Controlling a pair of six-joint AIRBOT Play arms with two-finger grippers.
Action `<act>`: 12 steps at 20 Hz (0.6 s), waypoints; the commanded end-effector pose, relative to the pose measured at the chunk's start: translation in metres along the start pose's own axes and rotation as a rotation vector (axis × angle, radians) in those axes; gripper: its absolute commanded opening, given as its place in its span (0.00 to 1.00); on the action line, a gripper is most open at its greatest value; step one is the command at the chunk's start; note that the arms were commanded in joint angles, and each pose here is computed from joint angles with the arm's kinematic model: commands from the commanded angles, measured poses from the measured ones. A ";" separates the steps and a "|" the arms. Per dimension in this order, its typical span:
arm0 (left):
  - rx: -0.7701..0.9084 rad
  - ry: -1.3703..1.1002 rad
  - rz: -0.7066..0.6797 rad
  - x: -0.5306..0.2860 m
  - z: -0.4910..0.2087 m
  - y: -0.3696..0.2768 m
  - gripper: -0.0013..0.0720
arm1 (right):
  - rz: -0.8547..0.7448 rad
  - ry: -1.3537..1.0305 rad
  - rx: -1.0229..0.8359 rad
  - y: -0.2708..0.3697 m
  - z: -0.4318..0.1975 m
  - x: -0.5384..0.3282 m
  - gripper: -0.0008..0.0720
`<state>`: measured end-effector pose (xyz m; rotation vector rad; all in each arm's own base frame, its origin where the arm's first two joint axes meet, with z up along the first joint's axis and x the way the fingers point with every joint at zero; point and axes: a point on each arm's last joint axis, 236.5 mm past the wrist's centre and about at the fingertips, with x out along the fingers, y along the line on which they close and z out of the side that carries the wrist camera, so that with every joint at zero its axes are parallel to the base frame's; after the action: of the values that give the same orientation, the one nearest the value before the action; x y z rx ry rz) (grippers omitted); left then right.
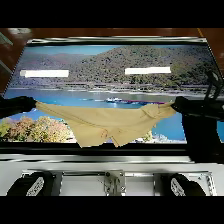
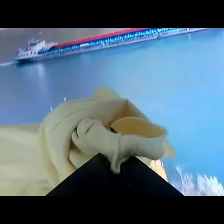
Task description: Fold the shirts.
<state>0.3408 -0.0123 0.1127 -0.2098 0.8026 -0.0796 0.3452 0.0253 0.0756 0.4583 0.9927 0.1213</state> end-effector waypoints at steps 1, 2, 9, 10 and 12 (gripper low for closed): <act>-0.119 0.023 -0.059 0.034 -0.023 -0.004 0.07 | -0.010 -0.101 0.134 -0.021 0.029 0.068 0.10; -0.141 0.041 -0.071 0.041 -0.027 -0.006 0.07 | 0.005 -0.087 0.199 -0.025 0.029 0.087 0.10; -0.134 0.102 -0.117 0.063 -0.042 -0.025 0.07 | 0.106 0.187 0.218 -0.026 -0.023 0.106 0.81; -0.132 0.103 -0.119 0.063 -0.042 -0.026 0.07 | 0.107 0.242 0.200 -0.029 -0.032 0.090 0.81; -0.127 0.106 -0.124 0.063 -0.043 -0.029 0.07 | 0.103 0.367 0.196 -0.036 -0.060 0.062 0.81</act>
<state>0.3537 -0.0507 0.0478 -0.3774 0.8954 -0.1429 0.3753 0.0297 -0.0200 0.7141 1.1729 0.1188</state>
